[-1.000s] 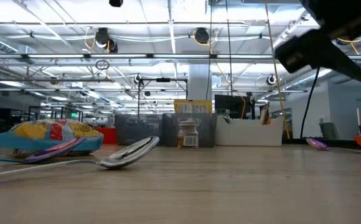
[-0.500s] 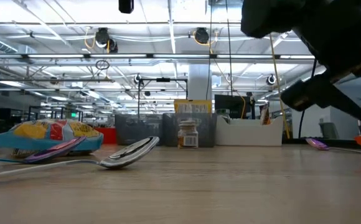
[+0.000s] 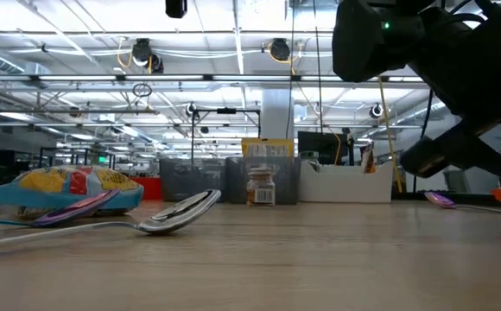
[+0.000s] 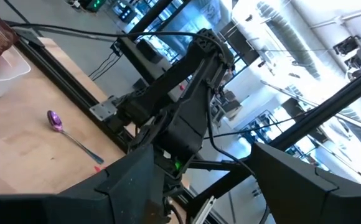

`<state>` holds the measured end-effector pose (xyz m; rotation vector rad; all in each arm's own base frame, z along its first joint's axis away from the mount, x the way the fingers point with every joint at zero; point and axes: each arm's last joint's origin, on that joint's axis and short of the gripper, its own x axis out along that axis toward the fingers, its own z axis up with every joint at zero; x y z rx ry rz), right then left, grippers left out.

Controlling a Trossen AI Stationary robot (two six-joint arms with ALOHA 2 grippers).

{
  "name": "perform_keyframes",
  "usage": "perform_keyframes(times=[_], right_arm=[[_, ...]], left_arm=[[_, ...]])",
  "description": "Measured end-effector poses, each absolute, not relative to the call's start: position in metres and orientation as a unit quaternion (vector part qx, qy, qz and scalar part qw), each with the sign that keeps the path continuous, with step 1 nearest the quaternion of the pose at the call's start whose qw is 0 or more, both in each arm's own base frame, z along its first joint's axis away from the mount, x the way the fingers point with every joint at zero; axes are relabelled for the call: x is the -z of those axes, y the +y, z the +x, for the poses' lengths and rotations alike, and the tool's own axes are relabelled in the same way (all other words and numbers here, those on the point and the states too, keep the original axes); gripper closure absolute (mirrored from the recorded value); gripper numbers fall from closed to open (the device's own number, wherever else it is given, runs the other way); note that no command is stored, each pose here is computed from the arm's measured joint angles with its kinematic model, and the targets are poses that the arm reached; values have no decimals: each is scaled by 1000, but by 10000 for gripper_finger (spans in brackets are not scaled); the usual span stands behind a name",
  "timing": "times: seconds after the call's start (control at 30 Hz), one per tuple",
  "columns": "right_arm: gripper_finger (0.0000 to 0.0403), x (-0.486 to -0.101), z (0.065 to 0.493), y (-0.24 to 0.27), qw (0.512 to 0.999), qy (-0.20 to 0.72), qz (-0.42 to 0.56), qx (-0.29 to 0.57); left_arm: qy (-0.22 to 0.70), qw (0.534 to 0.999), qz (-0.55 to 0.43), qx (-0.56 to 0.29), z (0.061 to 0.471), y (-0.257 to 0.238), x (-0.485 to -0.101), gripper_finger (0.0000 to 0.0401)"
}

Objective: Pick & Place Food Item
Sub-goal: Put the green noodle pack into the right black bin

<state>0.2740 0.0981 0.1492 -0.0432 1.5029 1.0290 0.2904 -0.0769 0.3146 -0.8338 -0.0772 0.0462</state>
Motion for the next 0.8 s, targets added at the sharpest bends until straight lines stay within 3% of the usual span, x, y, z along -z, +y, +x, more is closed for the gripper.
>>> perform_keyframes(times=[0.4,0.8], right_arm=[[302,-162,278,92,609,657,1,-444],[375,-163,279,92,610,655,-3,-446]], left_arm=[[-29,915,-402,-22,290,-77,-313,128],[-16,913,-408,-7,290,-78,-312,128]])
